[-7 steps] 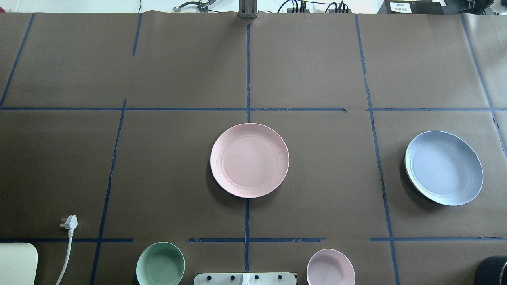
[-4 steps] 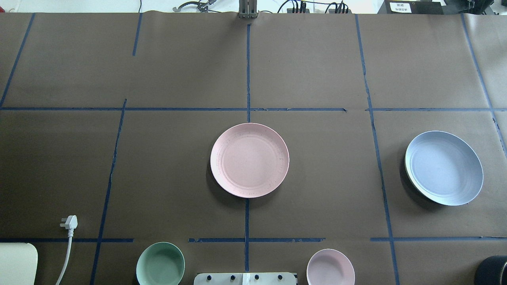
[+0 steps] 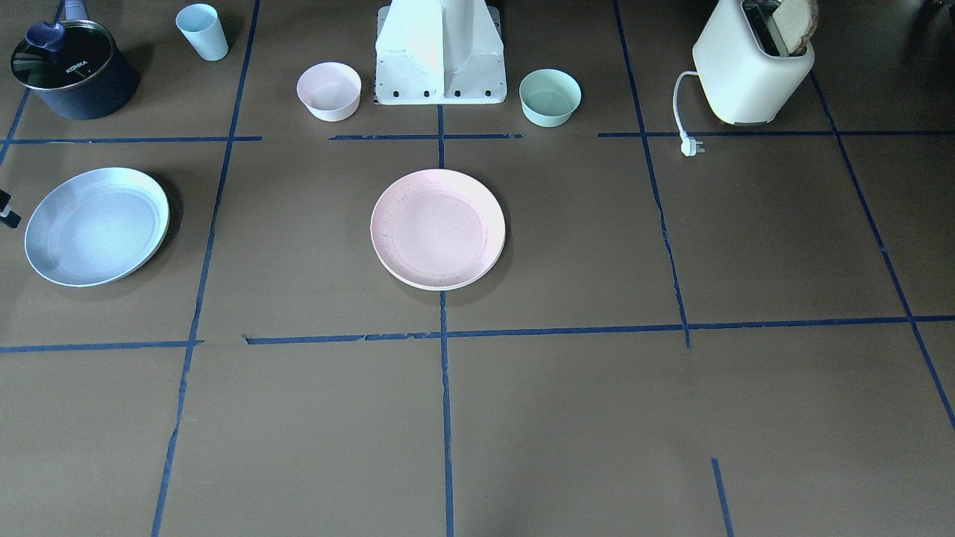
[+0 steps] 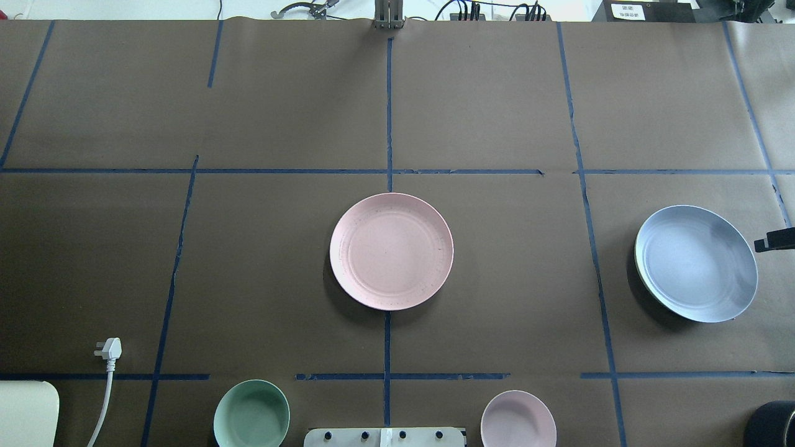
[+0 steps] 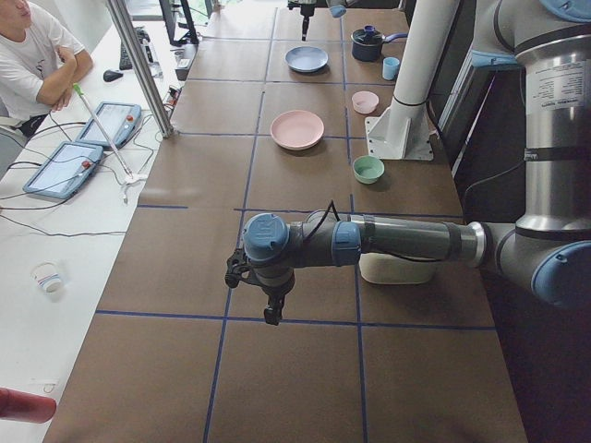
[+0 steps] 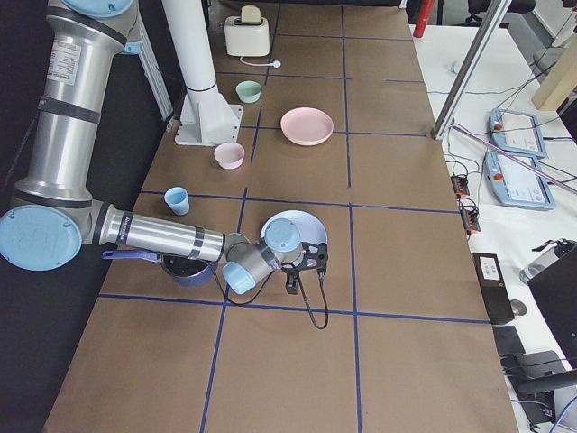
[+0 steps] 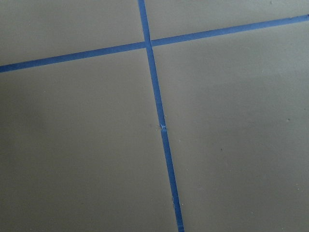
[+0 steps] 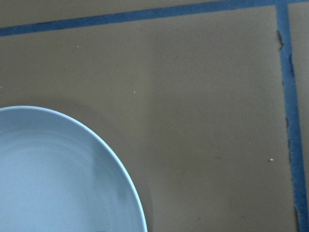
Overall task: Stack three plates with pink and blue
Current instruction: 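Reach the right gripper to the light blue plate rim and grasp it, then lift the light blue plate onto the pink plate and release it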
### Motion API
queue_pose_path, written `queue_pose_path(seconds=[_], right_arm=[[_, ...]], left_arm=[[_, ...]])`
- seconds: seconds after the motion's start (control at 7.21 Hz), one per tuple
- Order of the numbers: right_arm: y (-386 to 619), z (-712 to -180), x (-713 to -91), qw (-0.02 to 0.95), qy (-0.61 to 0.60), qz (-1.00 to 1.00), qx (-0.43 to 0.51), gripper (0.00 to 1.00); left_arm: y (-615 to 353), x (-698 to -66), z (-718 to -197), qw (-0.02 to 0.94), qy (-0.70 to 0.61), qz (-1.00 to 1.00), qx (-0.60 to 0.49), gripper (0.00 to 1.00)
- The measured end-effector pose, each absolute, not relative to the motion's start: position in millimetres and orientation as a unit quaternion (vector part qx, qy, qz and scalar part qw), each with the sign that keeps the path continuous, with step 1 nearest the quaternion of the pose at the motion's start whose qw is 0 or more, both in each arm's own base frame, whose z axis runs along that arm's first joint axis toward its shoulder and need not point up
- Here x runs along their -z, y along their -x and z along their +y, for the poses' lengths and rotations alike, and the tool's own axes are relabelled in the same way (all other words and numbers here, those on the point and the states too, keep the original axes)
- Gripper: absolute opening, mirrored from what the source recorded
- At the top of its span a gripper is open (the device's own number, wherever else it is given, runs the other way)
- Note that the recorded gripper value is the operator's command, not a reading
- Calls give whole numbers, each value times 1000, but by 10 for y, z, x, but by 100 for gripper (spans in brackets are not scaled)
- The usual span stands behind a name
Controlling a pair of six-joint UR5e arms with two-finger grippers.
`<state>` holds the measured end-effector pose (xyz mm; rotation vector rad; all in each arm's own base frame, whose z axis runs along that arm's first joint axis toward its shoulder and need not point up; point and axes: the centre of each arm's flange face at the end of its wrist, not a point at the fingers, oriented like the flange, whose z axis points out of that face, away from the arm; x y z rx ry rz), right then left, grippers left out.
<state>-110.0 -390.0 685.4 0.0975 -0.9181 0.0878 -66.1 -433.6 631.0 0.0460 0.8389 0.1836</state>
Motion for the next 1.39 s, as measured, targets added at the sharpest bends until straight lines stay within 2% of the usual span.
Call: queue_pose_path(seconds=[0.14,0.28,0.55,0.69,1.11,1.39], right_arm=[[1227,-3875,-6852,895,-43,-443,-35,48],[1317,-3861,-6854,895,-39,-443,-29,21],[1392,-3841,-6862,896,-35,-442,-23,3],[1406,-3838,-6861,896,-35,-443,-21,0],[1442,-3857,-6683,888,-30,-459,-34,0],[1539,-3966,-6127,866,-24,-496,-60,0]], left_arm=[[661,-6307,-4336,909,-23,407,-90,100],[661,-6306,-4336,909,-23,407,-90,100],[662,-6312,-4334,909,-23,407,-91,100],[661,-6321,-4323,909,-23,407,-92,100],[661,-6349,-4284,909,-24,407,-92,100],[661,-6353,-4281,909,-23,407,-91,100]])
